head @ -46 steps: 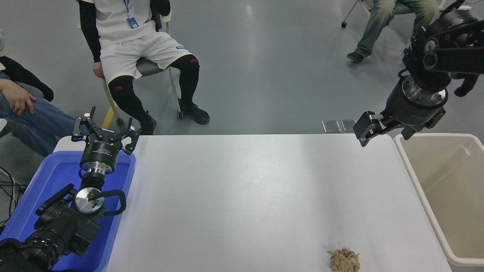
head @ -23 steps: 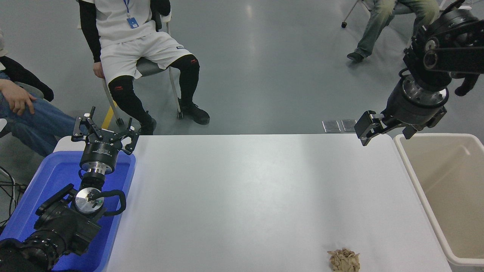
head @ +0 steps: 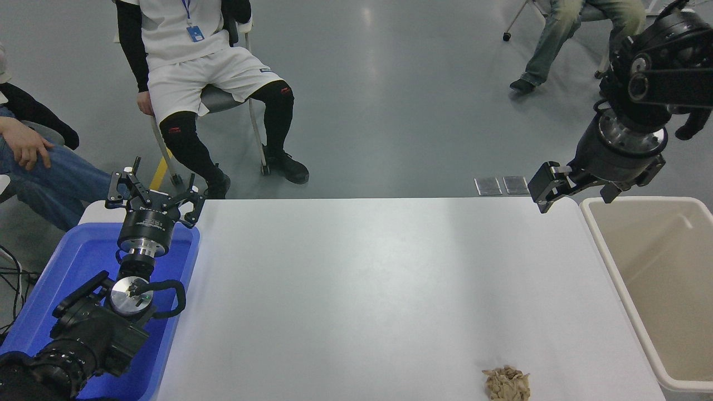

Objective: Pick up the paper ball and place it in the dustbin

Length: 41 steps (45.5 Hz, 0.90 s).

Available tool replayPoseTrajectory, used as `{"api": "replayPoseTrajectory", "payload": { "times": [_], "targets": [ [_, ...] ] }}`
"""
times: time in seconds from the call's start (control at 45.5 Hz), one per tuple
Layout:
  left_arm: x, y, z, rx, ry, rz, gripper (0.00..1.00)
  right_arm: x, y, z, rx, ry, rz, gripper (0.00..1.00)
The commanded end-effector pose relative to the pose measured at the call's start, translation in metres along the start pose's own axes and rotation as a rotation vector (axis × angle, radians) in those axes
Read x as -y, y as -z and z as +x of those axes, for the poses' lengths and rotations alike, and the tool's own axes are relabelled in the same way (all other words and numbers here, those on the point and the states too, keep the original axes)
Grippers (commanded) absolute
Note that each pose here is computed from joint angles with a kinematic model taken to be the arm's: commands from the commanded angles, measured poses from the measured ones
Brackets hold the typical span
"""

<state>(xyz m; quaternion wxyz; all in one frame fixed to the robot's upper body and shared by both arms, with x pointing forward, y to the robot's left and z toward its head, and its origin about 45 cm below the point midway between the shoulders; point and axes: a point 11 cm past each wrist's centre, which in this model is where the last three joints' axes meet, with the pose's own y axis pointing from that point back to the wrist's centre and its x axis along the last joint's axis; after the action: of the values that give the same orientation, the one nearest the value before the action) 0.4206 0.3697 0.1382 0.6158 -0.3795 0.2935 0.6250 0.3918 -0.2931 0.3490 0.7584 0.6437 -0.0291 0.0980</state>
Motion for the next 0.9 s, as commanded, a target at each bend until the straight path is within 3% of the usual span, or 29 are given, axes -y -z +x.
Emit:
{"api": "replayPoseTrajectory", "payload": {
  "times": [0.0,0.462,0.879],
  "targets": [
    [0.000,0.000,0.000,0.001,-0.001,0.000,0.99,0.001,-0.002,-0.001,0.005,0.003,-0.004,1.00],
    [0.000,0.000,0.000,0.000,0.000,-0.001,0.99,0.009,-0.007,-0.006,0.030,0.018,0.019,1.00],
    [0.000,0.000,0.000,0.000,0.000,0.000,0.99,0.117,0.011,-0.071,0.081,0.271,0.161,1.00]
  ]
}}
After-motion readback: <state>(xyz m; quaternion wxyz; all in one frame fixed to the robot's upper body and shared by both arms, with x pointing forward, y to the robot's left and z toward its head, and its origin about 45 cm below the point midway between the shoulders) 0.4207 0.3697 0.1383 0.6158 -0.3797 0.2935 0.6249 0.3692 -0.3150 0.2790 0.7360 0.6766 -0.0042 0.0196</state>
